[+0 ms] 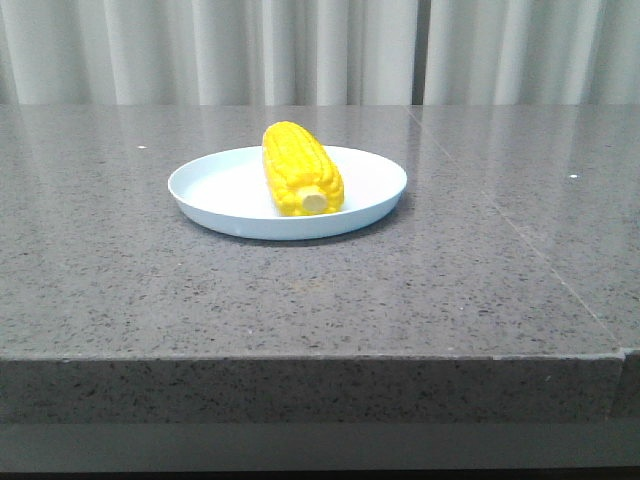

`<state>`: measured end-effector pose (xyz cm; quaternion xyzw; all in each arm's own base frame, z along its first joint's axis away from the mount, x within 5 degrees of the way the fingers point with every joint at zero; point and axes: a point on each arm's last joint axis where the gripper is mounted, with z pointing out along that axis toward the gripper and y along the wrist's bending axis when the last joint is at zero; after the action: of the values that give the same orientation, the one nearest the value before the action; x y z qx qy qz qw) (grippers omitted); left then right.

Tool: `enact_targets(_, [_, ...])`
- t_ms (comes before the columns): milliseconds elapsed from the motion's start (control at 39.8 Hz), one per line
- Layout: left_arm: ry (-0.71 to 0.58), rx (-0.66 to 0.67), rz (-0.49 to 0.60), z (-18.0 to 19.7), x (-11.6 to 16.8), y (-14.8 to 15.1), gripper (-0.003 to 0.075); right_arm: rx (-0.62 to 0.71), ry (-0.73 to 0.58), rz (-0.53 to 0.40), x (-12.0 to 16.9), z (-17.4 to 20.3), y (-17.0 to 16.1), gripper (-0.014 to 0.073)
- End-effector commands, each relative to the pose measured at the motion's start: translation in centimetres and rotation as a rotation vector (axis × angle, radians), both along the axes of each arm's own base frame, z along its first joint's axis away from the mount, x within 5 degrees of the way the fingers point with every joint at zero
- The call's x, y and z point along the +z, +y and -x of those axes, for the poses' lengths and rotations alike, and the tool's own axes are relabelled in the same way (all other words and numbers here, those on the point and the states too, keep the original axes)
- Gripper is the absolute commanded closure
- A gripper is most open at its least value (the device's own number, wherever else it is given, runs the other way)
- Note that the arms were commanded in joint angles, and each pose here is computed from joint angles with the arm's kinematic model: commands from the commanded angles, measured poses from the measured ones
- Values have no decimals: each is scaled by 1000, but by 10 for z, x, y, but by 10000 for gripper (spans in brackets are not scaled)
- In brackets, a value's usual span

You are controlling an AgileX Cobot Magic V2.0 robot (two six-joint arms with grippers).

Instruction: Place corn on plate with both arms

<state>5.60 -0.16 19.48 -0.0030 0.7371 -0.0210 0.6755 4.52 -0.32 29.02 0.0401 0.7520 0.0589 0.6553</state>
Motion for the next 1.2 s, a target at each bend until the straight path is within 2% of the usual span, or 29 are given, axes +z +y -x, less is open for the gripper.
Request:
enact_targets(0, [-81,3,8,0,1,0,741,6,-100,26,15,0,0,666])
enact_targets(878, [-81,3,8,0,1,0,741,6,-97,26,14,0,1,666])
enact_targets(1029, [-81,3,8,0,1,0,741,28,-124,56,2,-1,3,666])
enact_targets(1180, [-81,3,8,0,1,0,741,28,-158,70,-31,-1,6,666])
